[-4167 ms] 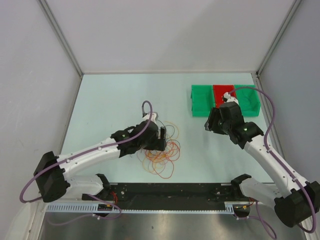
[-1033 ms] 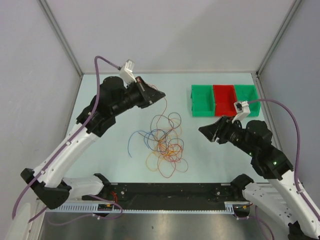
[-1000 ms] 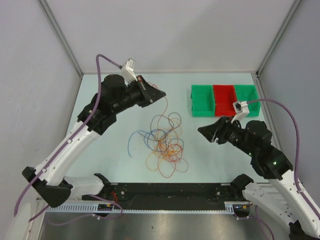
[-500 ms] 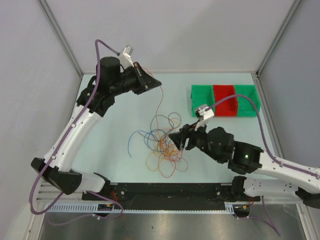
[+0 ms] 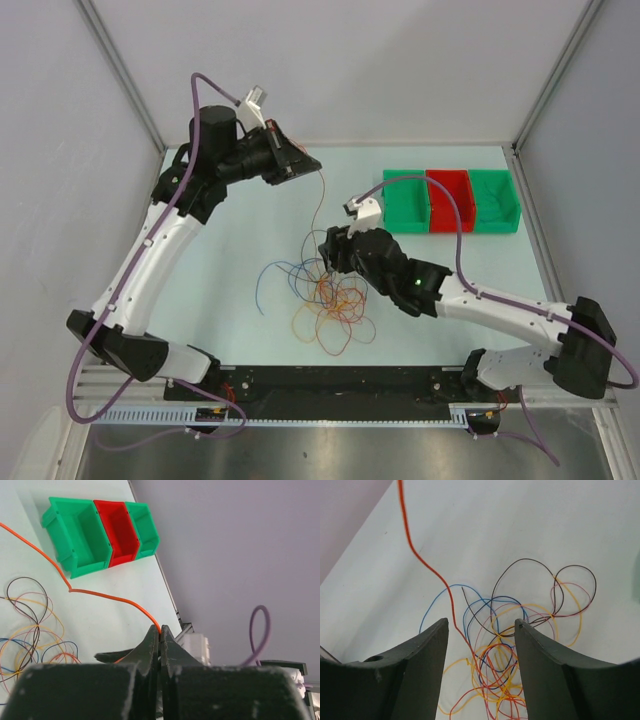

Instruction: Untangle the cables

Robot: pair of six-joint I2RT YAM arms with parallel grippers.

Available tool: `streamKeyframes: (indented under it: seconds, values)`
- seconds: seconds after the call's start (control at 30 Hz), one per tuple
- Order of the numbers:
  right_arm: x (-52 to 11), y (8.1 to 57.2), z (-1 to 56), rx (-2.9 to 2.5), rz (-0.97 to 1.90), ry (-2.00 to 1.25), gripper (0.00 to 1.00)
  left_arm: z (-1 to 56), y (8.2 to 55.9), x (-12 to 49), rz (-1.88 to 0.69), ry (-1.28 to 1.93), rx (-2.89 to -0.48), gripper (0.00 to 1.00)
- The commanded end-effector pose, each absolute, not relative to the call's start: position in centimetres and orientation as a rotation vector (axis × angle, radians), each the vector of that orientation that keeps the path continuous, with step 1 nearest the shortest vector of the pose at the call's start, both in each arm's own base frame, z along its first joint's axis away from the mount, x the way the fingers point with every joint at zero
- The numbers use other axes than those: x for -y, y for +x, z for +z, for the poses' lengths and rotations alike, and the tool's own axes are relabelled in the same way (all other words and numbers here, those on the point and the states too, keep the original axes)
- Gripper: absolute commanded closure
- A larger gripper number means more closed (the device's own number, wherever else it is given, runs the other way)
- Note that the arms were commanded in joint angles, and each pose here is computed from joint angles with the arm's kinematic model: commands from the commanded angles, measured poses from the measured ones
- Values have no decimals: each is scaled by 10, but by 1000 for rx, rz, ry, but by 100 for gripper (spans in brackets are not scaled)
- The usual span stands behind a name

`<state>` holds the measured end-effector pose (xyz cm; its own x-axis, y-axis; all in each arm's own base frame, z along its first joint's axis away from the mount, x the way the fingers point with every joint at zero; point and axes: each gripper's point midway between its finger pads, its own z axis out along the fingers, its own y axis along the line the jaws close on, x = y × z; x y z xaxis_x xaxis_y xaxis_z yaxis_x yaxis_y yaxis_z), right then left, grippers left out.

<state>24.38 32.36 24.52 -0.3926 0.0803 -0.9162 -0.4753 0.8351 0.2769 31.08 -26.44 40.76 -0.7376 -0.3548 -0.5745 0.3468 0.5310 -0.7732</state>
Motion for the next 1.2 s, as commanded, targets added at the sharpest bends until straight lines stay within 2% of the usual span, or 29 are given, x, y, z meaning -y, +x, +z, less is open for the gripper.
streamKeyframes:
  seconds: [0.0, 0.27, 0.43, 0.53, 0.57, 0.63, 0.7, 0.73, 0.83, 0.87, 0.97, 1.0, 1.17]
  values:
    - [-350, 257, 259, -1836, 738, -264, 41, 429, 309, 263, -1299, 38, -1996, 100]
    - [-371, 265, 227, -1894, 766, -289, 42, 434, 314, 261, -1337, 44, -1985, 100]
    - [-376, 270, 211, -1920, 747, -288, 46, 435, 317, 255, -1343, 33, -1981, 100]
    - [-376, 273, 207, -1923, 736, -280, 60, 433, 318, 253, -1341, 26, -1983, 100]
    - [-377, 273, 208, -1920, 738, -280, 69, 435, 316, 252, -1343, 27, -1977, 100]
    - [-377, 274, 209, -1913, 742, -278, 78, 433, 317, 250, -1342, 20, -1980, 100]
    - [-378, 274, 212, -1907, 748, -280, 96, 434, 317, 248, -1348, 17, -1977, 100]
    - [-377, 273, 213, -1905, 749, -282, 100, 435, 317, 248, -1350, 19, -1976, 100]
    - [-370, 270, 240, -1860, 754, -272, 100, 431, 316, 242, -1327, 18, -1977, 100]
    - [-360, 268, 281, -1794, 768, -274, 100, 425, 315, 234, -1297, 13, -1975, 99]
    - [-345, 265, 330, -1715, 778, -274, 100, 396, 315, 231, -1314, -7, -2001, 92]
    - [-337, 263, 372, -1629, 800, -271, 100, 371, 308, 231, -1337, -32, -2042, 90]
    - [-319, 248, 463, -1467, 823, -312, 100, 316, 288, 241, -1507, -91, -2073, 85]
